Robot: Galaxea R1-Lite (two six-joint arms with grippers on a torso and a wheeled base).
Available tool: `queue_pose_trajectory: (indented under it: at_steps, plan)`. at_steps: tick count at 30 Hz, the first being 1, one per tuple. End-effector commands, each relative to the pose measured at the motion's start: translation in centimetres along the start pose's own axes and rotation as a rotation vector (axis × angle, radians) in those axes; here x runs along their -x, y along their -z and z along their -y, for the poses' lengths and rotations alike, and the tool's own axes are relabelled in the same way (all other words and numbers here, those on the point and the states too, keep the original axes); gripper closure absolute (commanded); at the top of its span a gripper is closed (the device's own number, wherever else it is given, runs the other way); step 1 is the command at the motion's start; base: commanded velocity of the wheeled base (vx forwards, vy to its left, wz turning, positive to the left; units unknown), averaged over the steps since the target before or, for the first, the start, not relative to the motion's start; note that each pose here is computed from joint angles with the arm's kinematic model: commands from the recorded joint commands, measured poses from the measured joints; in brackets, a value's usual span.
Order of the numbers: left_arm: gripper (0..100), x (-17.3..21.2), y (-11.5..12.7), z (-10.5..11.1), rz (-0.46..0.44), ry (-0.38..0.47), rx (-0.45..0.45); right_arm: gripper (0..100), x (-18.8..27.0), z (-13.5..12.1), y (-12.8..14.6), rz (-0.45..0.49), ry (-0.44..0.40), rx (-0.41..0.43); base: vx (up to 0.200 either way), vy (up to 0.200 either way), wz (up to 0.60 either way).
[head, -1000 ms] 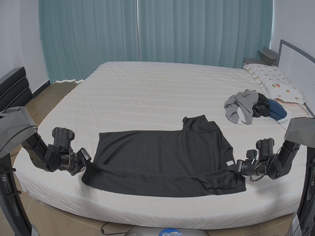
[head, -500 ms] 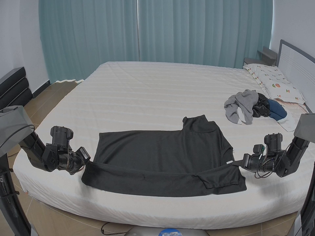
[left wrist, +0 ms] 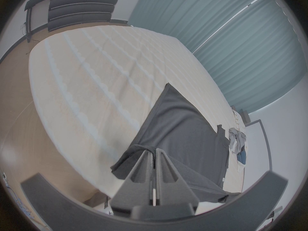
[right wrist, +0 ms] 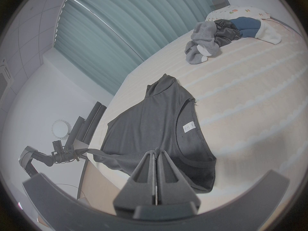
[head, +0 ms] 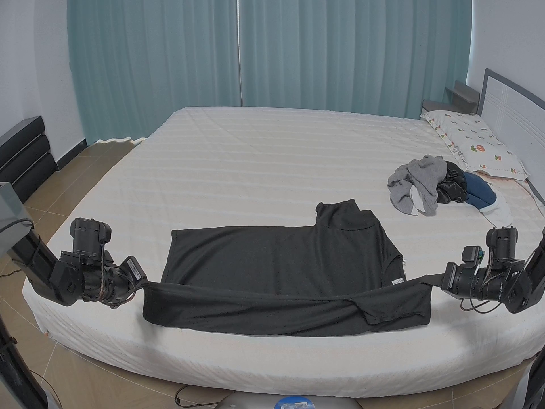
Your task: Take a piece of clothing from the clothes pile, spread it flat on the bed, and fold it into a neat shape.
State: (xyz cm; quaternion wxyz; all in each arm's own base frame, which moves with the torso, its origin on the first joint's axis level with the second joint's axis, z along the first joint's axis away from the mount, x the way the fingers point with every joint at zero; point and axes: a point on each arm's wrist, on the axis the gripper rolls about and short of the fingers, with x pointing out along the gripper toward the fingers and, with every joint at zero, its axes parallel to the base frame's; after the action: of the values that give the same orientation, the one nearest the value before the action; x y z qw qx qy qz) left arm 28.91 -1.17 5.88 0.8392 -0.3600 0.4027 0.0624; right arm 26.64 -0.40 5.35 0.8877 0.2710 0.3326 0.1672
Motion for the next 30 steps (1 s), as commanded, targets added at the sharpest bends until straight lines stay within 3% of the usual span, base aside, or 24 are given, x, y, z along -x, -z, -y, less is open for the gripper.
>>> queue_pose_trajectory:
  at_steps: [1,10,30]
  plan:
    - [100,2.3,0.1,0.5,0.004,0.026,-0.006,100,1.4,-0.6,0.2,0.021,-0.004,0.008,0.000,0.000,0.00]
    - [100,2.9,0.7,-0.2,-0.023,-0.014,-0.078,100,2.7,-0.6,1.1,0.018,0.010,0.003,0.000,0.000,0.00]
    - [100,6.1,0.6,0.0,0.023,0.002,-0.145,100,4.3,-1.1,2.7,-0.003,0.005,0.026,0.000,0.000,0.00]
